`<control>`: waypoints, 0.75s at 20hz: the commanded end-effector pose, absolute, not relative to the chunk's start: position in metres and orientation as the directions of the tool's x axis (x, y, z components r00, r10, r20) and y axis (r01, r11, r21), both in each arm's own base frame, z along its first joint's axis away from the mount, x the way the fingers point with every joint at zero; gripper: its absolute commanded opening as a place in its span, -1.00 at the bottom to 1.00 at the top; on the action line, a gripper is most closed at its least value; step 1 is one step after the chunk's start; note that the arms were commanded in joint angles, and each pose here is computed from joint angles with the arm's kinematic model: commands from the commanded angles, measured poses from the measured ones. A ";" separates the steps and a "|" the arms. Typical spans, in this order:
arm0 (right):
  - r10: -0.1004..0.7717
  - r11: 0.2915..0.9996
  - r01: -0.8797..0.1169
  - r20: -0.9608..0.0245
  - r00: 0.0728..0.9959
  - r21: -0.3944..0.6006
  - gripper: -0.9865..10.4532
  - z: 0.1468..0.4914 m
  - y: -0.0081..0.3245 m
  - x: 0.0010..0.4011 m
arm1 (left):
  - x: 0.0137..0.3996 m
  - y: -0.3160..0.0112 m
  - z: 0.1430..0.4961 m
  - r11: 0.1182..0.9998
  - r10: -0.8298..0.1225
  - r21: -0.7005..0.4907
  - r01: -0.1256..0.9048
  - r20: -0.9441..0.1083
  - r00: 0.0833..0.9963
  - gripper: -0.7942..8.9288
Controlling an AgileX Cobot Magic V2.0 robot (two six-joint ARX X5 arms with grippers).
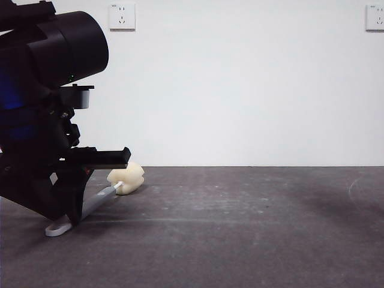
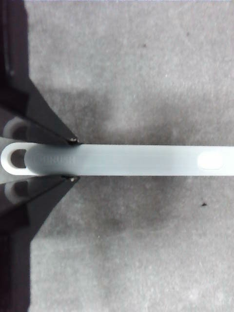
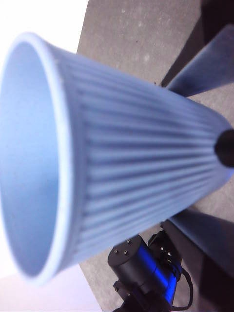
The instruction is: Pick up the cup brush,pick up the cup,insert the brush into the cup,clean the cup,put the cup brush back,put the cup back to the fixed position on the table
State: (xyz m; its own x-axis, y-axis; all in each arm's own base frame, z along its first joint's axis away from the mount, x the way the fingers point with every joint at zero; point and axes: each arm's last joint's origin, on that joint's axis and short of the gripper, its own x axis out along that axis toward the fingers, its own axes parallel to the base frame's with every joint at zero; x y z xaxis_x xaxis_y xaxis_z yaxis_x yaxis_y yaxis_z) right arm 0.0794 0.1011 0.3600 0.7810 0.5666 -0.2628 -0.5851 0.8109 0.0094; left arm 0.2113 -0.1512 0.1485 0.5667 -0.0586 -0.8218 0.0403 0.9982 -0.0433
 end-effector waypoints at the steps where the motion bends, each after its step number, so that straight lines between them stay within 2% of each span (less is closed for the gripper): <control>1: 0.570 0.812 -0.583 -0.249 0.783 0.027 -0.85 0.362 0.101 0.079 | 0.210 -0.151 0.145 0.997 -0.073 -0.058 0.045 -0.835 0.546 0.01; 6: 0.569 0.813 -0.582 -0.254 0.782 0.030 -0.85 0.362 0.102 0.080 | 0.209 -0.150 0.145 0.996 -0.084 -0.063 0.057 -0.847 0.525 0.01; 9: 0.558 0.814 -0.581 -0.292 0.777 0.011 -0.85 0.356 0.112 0.087 | 0.204 -0.147 0.155 0.996 -0.092 -0.070 0.060 -0.841 0.533 0.01; 12: 0.559 0.801 -0.596 -0.296 0.774 -0.046 -0.85 0.345 0.139 0.105 | 0.195 -0.140 0.184 0.990 -0.141 -0.104 0.096 -0.789 0.599 0.01; 15: 0.526 0.810 -0.581 -0.347 0.777 -0.073 -0.85 0.320 0.165 0.127 | 0.176 -0.125 0.218 0.983 -0.186 -0.136 0.126 -0.723 0.666 0.01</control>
State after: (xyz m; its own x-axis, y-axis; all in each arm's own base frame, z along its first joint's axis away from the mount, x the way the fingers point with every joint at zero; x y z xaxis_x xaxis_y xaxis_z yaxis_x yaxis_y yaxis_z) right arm 0.1273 0.1648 0.3242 0.7790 0.5311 -0.3334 -0.5794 0.8129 -0.0589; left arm 0.1775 -0.1268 0.2171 0.6602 -0.1870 -0.7274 0.1126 0.9822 -0.1504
